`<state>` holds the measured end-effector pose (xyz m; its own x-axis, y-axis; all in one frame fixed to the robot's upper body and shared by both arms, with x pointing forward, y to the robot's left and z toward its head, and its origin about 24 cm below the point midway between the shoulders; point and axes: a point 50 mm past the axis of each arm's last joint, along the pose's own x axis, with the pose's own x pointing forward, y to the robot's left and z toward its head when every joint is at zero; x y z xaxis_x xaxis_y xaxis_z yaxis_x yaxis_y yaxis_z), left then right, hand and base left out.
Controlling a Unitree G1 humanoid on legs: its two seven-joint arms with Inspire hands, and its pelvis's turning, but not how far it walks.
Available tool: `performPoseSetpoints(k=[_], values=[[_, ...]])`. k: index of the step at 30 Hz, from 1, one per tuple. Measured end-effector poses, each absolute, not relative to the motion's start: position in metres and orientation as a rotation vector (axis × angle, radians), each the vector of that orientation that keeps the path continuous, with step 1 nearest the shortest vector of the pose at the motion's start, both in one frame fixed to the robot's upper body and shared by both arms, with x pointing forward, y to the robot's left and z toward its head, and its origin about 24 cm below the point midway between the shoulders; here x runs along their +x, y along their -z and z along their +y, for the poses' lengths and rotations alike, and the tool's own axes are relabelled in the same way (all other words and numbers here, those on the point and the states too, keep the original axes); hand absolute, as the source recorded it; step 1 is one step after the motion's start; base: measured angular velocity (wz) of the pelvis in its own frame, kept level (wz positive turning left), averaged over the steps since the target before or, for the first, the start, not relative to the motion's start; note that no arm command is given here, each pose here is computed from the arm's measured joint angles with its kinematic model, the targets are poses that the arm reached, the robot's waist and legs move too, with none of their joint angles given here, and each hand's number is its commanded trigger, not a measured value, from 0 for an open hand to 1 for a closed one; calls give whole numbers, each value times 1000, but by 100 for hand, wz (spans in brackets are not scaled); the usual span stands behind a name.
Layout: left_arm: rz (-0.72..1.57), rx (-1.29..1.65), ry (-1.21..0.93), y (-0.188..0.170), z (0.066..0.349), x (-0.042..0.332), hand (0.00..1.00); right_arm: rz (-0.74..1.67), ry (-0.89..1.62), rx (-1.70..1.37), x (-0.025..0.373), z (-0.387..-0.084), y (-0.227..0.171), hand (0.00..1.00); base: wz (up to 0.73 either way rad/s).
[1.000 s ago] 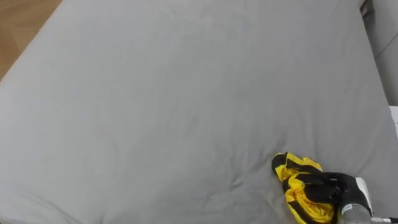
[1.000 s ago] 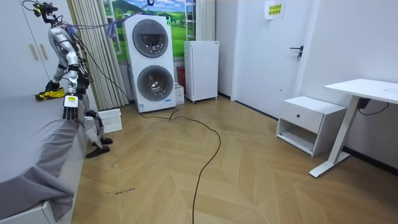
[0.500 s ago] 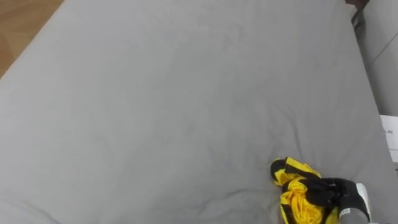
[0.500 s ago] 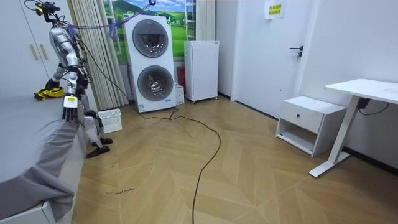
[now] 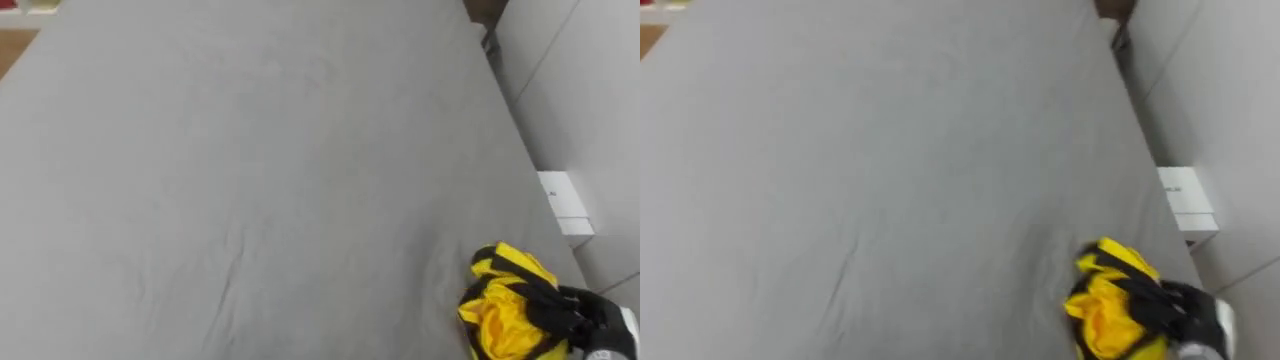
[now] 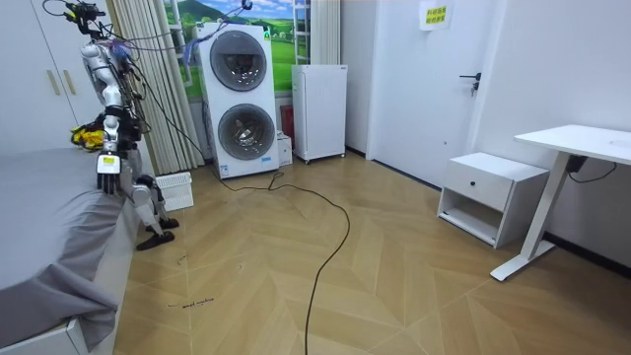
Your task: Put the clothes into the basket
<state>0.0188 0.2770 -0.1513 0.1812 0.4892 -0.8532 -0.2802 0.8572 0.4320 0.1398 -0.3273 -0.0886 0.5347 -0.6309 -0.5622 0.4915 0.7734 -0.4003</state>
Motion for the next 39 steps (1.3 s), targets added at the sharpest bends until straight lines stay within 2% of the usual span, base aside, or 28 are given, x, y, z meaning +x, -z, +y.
performPoseSetpoints(k=[12,21,33,39], values=[[1454,325,-504,151,284,0,0,803,858,-47,99,-345,94,100,-35],[1542,345,-503,151,283,-14,0,822,870,-32,95,-345,96,100,-25],[1611,342,-495,152,281,-21,0,929,923,69,69,-337,113,100,-15],[1617,361,-437,154,275,-17,0,904,953,88,76,-338,110,100,-15]])
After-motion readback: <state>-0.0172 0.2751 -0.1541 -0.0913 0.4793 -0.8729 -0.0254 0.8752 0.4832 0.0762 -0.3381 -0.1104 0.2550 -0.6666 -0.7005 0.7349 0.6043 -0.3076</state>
